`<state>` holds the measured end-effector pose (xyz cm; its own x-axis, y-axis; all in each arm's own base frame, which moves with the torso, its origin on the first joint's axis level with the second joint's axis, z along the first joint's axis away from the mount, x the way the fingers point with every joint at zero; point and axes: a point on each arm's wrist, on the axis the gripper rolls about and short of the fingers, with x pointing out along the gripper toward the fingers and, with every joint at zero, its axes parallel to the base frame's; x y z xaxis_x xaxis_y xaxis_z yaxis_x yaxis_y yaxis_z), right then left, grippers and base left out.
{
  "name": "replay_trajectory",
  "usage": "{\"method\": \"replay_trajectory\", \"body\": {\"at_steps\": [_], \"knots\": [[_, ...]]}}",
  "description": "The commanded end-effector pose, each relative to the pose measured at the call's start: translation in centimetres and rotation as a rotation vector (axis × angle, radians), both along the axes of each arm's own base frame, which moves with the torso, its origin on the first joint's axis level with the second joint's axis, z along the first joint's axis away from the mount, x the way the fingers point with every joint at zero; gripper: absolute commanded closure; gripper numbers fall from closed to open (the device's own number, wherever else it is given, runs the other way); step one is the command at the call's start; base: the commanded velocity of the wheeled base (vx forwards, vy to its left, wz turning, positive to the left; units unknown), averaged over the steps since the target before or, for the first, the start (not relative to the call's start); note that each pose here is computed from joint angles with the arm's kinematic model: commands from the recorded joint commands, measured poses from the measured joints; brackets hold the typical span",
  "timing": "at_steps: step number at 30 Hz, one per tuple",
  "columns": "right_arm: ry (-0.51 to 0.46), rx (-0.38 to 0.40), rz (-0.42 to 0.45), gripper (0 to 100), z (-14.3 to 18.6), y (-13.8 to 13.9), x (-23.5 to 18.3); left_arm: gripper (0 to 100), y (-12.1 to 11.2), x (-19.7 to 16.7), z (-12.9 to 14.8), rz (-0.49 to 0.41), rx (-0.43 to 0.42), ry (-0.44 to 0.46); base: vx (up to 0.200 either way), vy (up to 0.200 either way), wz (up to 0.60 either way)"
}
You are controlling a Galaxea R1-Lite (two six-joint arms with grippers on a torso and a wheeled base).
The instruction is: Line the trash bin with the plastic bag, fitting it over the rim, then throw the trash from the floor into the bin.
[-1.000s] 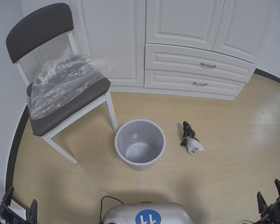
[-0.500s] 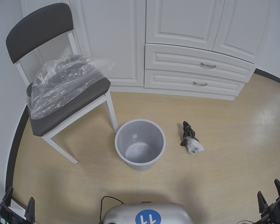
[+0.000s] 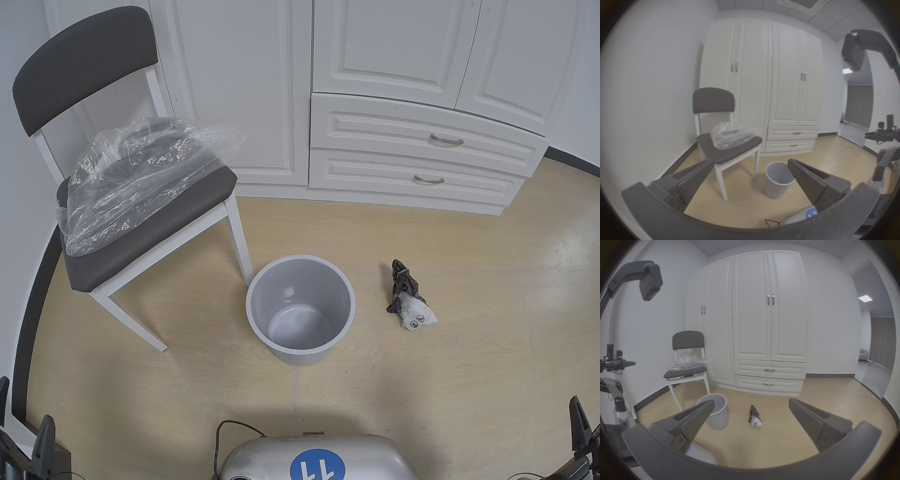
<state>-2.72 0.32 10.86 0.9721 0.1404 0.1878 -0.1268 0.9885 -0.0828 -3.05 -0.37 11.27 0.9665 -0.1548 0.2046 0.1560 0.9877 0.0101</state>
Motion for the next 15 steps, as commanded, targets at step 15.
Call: {"method": "replay_trajectory", "body": {"at_steps": [15], "knots": [[0.339,0.047,0.018,0,9.4,0.1,9.9,0,0.2,7.1,8.5,0.051,0.045,0.344,0.000,0.000,0.00]]}}
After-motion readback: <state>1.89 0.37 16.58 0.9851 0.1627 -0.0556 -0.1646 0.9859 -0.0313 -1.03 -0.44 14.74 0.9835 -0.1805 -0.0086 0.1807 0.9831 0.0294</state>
